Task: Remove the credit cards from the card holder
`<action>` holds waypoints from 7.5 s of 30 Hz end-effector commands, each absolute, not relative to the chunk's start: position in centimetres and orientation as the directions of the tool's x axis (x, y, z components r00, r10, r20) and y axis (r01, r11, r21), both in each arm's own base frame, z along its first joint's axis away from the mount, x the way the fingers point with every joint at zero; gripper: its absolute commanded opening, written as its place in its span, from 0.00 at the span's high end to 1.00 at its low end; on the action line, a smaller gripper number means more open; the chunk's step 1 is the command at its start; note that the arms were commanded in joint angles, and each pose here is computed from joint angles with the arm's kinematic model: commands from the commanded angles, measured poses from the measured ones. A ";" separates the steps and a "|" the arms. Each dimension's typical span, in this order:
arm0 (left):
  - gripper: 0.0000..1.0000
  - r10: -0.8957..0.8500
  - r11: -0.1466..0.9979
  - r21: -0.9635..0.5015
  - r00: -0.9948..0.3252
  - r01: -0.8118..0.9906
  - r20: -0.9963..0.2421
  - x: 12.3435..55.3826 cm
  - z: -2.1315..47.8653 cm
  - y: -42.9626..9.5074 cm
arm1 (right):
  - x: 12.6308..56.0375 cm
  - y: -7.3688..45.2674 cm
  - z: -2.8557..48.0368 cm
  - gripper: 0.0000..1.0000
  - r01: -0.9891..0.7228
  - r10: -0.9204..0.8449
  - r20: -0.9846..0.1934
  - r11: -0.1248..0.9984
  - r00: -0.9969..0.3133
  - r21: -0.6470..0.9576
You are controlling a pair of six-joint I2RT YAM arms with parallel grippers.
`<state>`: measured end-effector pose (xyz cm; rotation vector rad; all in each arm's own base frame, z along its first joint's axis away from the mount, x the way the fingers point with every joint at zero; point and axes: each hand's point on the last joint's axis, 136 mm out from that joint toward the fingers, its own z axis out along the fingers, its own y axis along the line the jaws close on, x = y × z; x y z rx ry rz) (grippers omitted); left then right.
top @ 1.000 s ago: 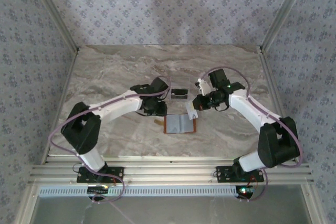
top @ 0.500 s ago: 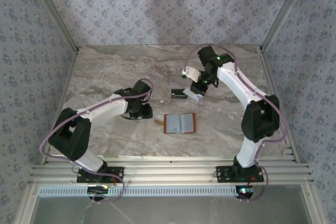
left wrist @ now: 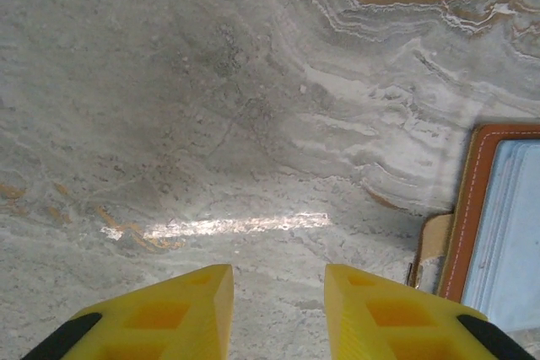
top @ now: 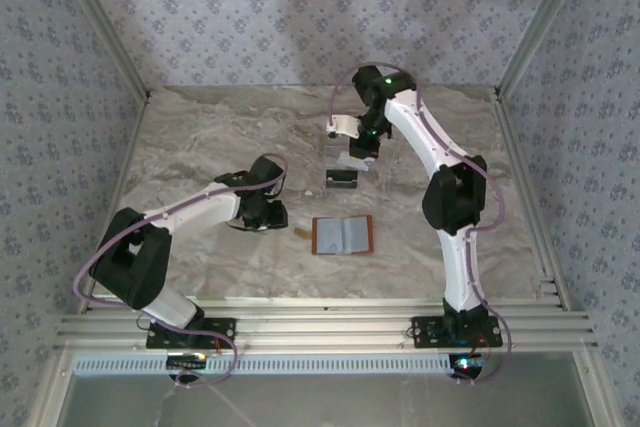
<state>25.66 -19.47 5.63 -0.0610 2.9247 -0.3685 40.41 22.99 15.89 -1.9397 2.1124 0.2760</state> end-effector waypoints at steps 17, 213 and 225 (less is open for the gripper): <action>0.65 -0.109 0.965 -0.258 -0.972 -0.053 -0.207 25.4 6.8 -18.7 | 43.8 25.0 12.2 1.00 -0.994 -0.969 -0.242 -0.017 0.043 -0.110; 0.65 -0.078 0.960 -0.280 -0.946 0.014 -0.315 27.1 10.1 -20.1 | 44.6 26.3 14.7 0.74 -0.449 -0.310 -0.505 0.876 -0.805 0.177; 0.65 -0.091 0.945 -0.325 -0.936 0.025 -0.339 28.4 10.2 -21.2 | 35.6 24.4 12.1 0.72 -0.342 -0.278 -0.289 0.918 -0.916 0.199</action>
